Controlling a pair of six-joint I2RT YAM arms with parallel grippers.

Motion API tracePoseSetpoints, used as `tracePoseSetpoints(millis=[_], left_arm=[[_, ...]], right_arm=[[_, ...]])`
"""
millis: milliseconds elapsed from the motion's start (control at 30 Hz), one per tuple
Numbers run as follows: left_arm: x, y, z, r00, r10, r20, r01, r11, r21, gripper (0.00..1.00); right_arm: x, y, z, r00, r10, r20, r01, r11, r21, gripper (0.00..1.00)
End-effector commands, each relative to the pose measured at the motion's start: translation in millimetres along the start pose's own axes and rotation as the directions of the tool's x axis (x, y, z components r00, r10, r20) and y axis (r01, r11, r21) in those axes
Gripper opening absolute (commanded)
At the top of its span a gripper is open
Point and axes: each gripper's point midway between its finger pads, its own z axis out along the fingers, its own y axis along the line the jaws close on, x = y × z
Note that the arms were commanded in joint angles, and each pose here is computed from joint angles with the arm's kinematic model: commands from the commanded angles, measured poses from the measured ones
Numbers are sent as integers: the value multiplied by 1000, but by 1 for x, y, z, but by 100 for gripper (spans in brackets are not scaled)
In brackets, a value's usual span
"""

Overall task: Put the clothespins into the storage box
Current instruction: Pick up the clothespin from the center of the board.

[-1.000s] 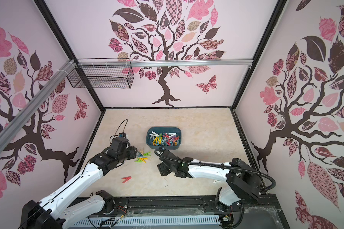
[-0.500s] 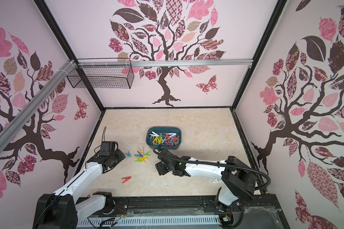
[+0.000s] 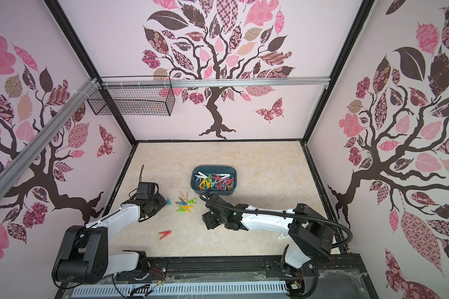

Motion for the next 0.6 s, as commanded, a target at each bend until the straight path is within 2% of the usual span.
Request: tracePoseSetpoints(millis=[0, 333, 567], left_arm=[[-18, -17, -1, 999, -15, 41, 13, 999, 42, 44], [-15, -18, 13, 1000, -8, 3, 8, 1000, 26, 33], [-9, -21, 16, 1000, 1, -23, 0, 999, 42, 16]], right_arm=[[-1, 3, 5, 1000, -12, -12, 12, 1000, 9, 71], [-1, -1, 2, 1000, -14, -3, 14, 1000, 26, 71], [5, -6, 1, 1000, -5, -4, 5, 999, 35, 71]])
